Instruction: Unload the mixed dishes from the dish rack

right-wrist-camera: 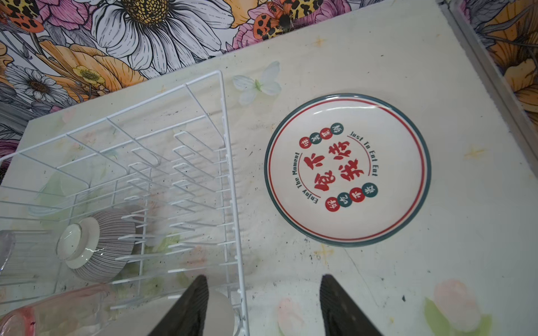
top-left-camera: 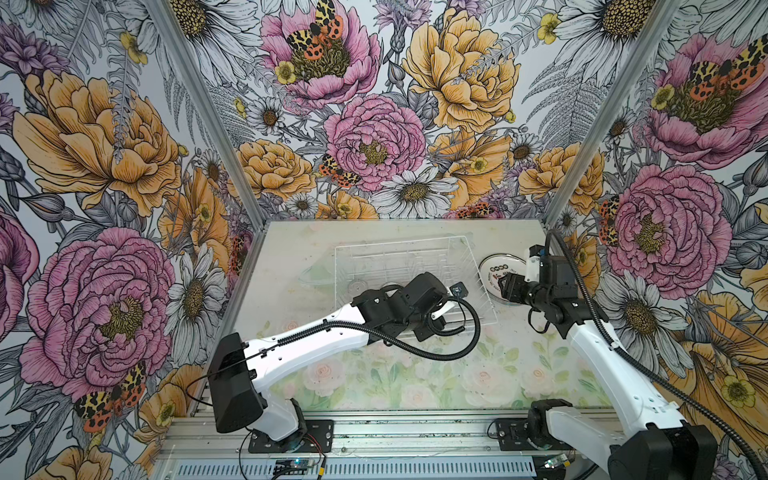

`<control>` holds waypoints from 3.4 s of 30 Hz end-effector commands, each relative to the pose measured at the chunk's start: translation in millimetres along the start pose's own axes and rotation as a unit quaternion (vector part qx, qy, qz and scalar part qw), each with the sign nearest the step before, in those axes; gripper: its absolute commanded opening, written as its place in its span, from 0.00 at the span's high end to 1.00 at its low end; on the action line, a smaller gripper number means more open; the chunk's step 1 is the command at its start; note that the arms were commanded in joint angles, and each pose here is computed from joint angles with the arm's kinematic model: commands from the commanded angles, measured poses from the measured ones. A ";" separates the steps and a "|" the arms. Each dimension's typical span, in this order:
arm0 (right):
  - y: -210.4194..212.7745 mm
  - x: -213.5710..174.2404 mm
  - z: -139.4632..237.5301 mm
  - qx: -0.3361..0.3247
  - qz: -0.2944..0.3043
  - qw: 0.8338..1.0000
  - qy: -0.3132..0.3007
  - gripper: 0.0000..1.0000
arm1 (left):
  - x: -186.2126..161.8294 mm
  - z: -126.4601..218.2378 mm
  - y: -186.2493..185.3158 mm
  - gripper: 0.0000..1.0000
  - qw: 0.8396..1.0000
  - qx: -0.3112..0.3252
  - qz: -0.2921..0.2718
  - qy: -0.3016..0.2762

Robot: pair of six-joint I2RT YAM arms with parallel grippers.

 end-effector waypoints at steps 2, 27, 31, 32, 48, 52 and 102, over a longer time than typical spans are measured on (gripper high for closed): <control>-0.5 7.2 10.4 -0.019 0.013 1.000 -0.016 0.37 | 6.3 -1.0 -10.4 0.56 0.999 0.002 -0.041 0.006; 0.2 6.2 7.5 -0.012 0.022 1.000 -0.011 0.37 | 16.9 -52.0 -23.7 0.63 0.977 0.128 -0.158 0.068; -0.1 5.9 6.1 -0.013 0.022 1.000 -0.008 0.37 | 19.1 -51.0 -22.7 0.69 0.976 0.135 -0.157 0.064; 0.1 6.0 6.1 -0.012 0.022 1.000 -0.009 0.37 | 19.4 -51.4 -22.8 0.71 0.976 0.136 -0.156 0.063; -0.4 5.1 7.1 -0.015 0.022 1.000 -0.010 0.37 | 17.7 -62.7 -14.4 1.00 0.973 0.159 -0.149 0.074; -0.6 6.1 7.7 -0.016 0.022 1.000 -0.012 0.37 | 18.7 -60.0 -9.4 1.00 0.974 0.168 -0.140 0.065; 8.0 11.1 10.4 0.035 0.029 0.999 -0.021 0.38 | 34.5 47.5 82.1 1.00 0.976 0.048 0.129 -0.167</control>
Point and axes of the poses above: each gripper's point midway between its finger pads, its own z axis back along the fingers, its own y axis along the line the jaws close on, x = y × z, the point moved 10 cm from there along z, back along the fingers, and after that the axes turned 12 degrees about z, right-handed, at the moved point
